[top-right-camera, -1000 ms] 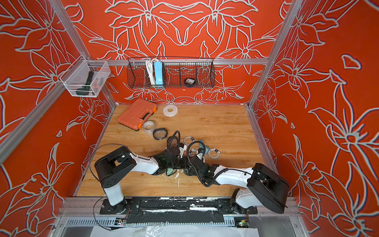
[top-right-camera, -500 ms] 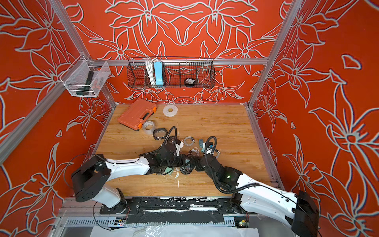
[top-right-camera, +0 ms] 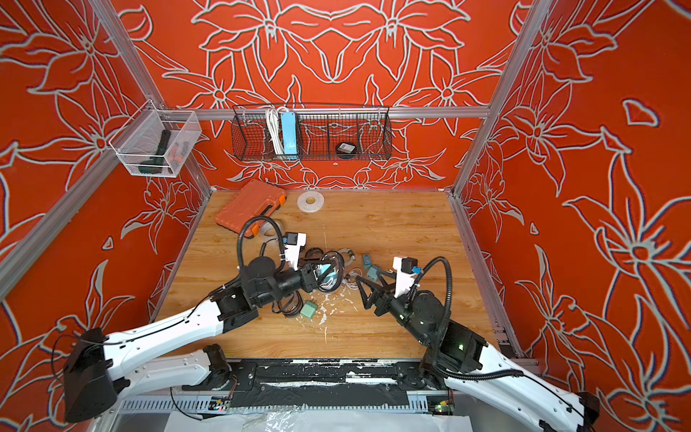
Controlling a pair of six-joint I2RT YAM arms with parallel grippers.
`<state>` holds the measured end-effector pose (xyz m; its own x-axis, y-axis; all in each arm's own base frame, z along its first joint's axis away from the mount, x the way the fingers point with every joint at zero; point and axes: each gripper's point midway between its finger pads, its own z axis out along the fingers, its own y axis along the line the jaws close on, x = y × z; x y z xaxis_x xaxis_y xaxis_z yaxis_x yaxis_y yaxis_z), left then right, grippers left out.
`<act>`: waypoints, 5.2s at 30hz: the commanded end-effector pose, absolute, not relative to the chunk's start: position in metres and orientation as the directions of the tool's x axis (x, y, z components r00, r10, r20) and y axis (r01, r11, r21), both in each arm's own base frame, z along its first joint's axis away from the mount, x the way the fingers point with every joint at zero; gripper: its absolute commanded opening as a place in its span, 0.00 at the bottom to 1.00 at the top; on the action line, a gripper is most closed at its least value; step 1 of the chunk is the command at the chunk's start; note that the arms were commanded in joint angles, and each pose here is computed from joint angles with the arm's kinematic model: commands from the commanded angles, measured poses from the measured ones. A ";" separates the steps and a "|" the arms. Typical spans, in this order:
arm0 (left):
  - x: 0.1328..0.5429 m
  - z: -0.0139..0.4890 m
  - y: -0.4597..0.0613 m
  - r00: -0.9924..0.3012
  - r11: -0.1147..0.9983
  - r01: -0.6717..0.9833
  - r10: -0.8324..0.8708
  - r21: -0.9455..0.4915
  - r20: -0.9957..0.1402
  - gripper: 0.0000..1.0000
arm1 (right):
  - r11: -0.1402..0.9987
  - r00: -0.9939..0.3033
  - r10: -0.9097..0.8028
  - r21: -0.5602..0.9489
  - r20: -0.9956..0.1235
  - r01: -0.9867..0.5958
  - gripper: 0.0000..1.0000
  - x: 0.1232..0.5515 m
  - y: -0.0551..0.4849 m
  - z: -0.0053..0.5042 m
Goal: Pack away charging kits
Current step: Pick up the storage bag at the center of the board, then zip the zipper on the storage bag.
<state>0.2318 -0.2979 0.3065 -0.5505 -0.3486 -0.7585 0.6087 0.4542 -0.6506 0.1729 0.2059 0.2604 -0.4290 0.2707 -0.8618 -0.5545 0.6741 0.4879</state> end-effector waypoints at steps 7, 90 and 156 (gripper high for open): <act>0.192 0.397 -0.226 -0.107 0.473 0.788 -0.524 -0.393 -0.845 0.00 | 0.632 -0.181 -0.004 0.138 -0.983 -0.762 0.68 0.135 0.288 0.266; 0.165 0.389 -0.206 0.024 0.459 0.843 -0.553 -0.280 -0.833 0.00 | 0.675 0.096 0.116 0.008 -0.989 -0.738 0.23 0.125 0.394 0.354; 0.196 0.366 -0.200 0.024 0.573 0.738 -0.549 -0.356 -0.836 0.00 | 0.727 0.017 0.111 0.069 -0.994 -0.684 0.00 0.150 0.381 0.339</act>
<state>0.1905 -0.2005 0.3757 0.0468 -0.5687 -0.8212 0.7681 0.5461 -0.3344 0.1315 0.4003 0.3102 0.0060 0.0006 -1.0000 -0.7612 0.6485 -0.0042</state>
